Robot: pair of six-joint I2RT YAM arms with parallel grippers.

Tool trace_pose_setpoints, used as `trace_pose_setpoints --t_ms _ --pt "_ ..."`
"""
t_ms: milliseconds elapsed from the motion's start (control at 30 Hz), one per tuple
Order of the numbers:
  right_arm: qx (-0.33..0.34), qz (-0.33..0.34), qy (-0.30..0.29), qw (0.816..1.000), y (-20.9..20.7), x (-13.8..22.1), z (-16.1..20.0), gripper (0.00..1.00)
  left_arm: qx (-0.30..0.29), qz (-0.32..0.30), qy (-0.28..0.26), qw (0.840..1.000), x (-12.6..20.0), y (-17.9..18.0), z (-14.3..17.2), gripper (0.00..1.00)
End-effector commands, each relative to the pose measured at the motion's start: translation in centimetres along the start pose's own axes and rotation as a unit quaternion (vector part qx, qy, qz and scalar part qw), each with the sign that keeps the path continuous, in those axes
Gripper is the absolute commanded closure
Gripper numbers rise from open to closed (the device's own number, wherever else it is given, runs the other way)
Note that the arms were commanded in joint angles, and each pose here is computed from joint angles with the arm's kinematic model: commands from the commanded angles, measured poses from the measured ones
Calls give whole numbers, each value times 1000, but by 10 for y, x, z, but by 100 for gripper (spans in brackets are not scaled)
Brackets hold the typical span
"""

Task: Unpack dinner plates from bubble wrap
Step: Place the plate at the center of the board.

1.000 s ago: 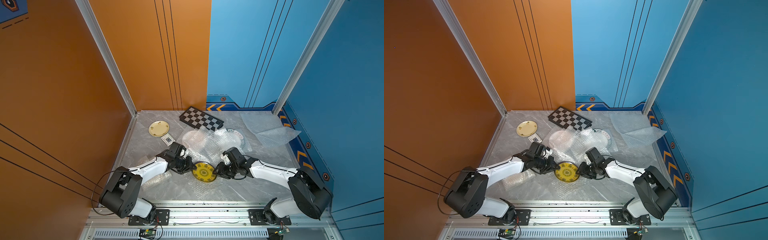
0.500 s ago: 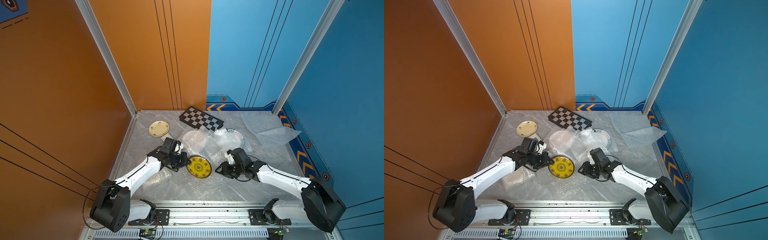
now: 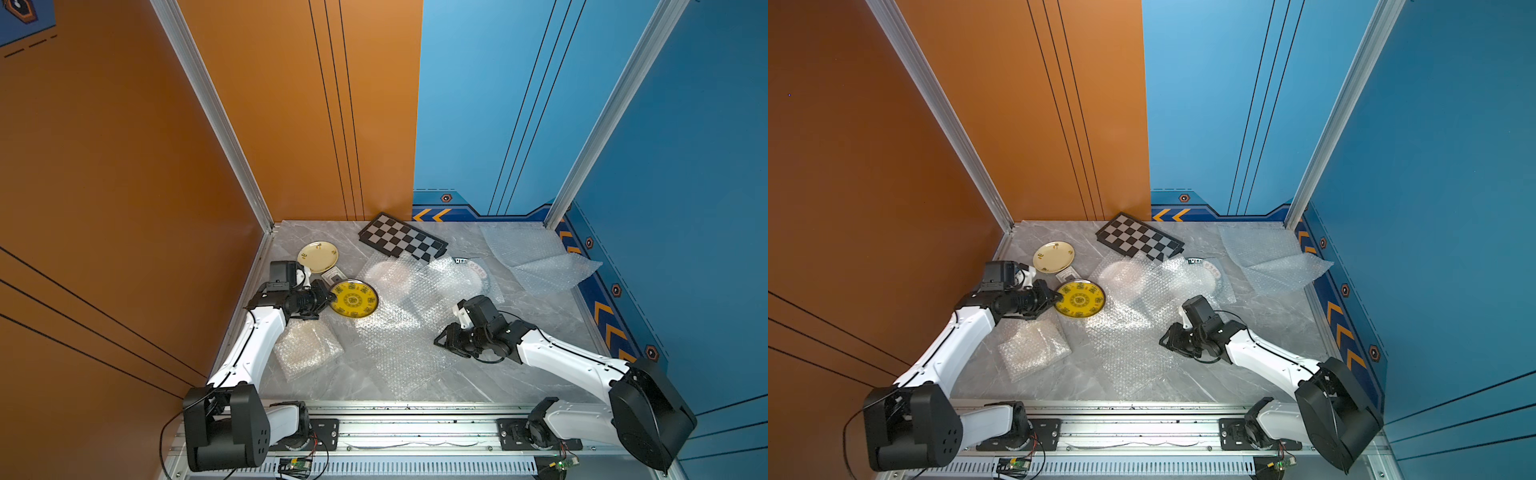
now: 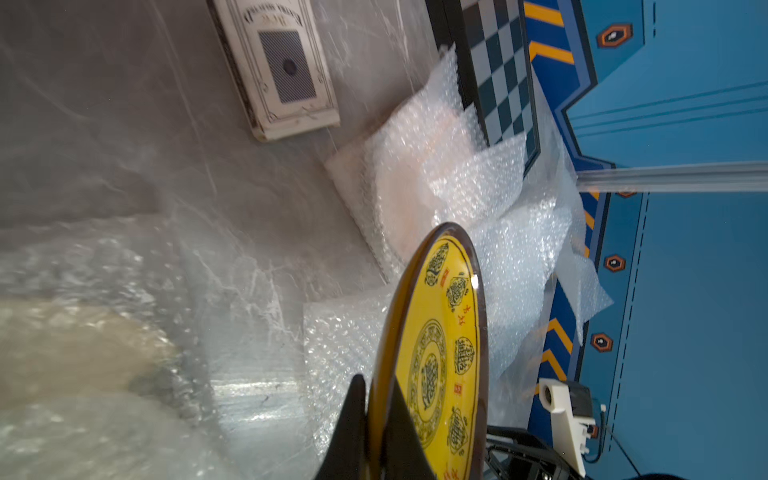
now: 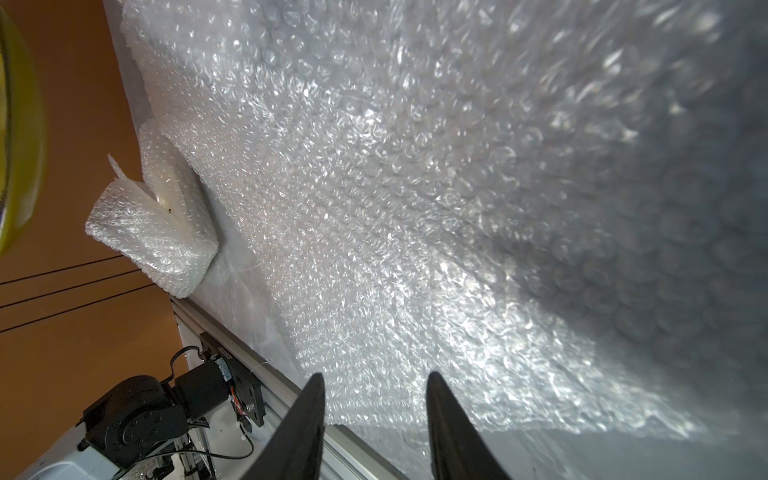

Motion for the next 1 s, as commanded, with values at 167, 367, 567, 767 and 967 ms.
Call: trace_pose_setpoints --t_ms 167,367,567,767,967 --pt "8 11 9 1000 9 12 -2 57 76 -71 -55 993 18 61 -40 100" --pt "3 13 14 1000 4 11 -5 58 100 -109 -73 986 23 92 -52 100" --pt "-5 15 22 1000 -1 9 -10 58 115 -139 -72 981 23 116 -57 100" --pt "-14 13 20 1000 0 12 -18 58 114 -161 -68 978 19 128 -65 100" --pt "-17 17 21 999 1 12 -20 58 121 -167 -67 976 10 137 -68 100"
Point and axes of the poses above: each gripper's point midway between its finger pads, its own x axis back along the fingers, its own y axis along the line the jaws close on, z = x × y, the point moved 10 cm from there along x, back along the fingers, and after that the axes turned 15 degrees about -x, right-handed, at the moved point
